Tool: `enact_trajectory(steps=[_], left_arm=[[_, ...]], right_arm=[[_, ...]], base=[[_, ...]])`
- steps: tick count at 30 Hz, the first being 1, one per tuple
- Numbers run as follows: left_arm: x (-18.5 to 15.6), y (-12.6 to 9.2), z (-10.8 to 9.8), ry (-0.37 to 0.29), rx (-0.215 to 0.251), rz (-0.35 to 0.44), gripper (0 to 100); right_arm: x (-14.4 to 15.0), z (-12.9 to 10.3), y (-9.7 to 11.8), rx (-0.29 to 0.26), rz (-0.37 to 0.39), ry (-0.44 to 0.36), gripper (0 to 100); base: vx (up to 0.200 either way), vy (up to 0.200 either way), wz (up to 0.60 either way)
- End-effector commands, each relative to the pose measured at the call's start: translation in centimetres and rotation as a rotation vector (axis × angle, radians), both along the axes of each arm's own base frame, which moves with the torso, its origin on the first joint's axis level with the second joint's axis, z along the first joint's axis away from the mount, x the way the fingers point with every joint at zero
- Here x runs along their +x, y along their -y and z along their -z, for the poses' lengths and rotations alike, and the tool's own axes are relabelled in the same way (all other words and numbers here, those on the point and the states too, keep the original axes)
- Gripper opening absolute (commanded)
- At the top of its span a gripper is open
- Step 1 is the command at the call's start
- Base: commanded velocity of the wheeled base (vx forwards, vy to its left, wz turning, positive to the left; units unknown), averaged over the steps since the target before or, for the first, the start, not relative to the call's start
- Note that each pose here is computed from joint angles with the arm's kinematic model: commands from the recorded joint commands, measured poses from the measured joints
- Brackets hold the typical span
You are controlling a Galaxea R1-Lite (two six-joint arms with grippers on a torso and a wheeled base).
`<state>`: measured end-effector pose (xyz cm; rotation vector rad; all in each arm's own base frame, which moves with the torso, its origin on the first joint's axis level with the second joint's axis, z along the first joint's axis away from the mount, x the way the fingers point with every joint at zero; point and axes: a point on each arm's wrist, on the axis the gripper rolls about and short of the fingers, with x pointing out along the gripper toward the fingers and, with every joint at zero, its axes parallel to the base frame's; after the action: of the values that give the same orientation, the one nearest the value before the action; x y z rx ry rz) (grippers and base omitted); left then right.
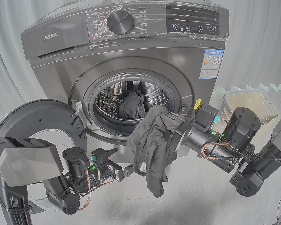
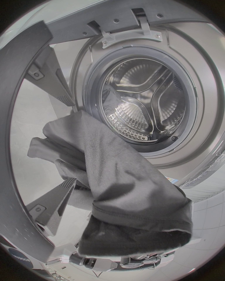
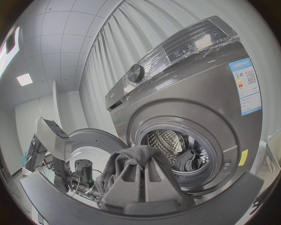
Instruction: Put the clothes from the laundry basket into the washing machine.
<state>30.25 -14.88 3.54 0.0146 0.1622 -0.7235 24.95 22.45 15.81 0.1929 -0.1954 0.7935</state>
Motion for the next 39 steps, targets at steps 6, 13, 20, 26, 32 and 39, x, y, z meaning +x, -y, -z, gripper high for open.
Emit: enact_trajectory(steps=[6,13,20,26,32,39], left_arm=[[2.3,1.1,0.3,0.056,-0.016,-0.048,100],[2.6,1.2,-0.1,0.076,-0.025,-0.06,100],[2.8,0.8,-0.3,0.08,-0.026,-0.072,100],[2.9,0.8,-0.4,0.084,-0.029,-0.071,100],[3.1,1.7,-0.4,0.099,-0.037,-0.049,100],[3.6,2.1,-0.7,0.123,-0.049,-0.043,100]], right_arm=[[-0.6,-0.2,-0.2,0.004,-0.017,0.003,0],[-0.7,-0.1,-0.3,0.002,-0.02,0.0,0],[-0.5,0.0,-0.3,0.001,-0.017,-0.001,0],[-0.5,0.2,-0.4,-0.001,-0.019,-0.003,0],[-0.6,0.5,-0.7,-0.009,-0.028,-0.012,0],[-0.7,0.7,-0.9,-0.011,-0.033,-0.017,0]], base=[[0.0,0.0,0.0],[0.0,0.0,0.0],[0.0,0.0,0.0],[0.0,0.0,0.0],[0.0,0.0,0.0],[0.0,0.0,0.0]])
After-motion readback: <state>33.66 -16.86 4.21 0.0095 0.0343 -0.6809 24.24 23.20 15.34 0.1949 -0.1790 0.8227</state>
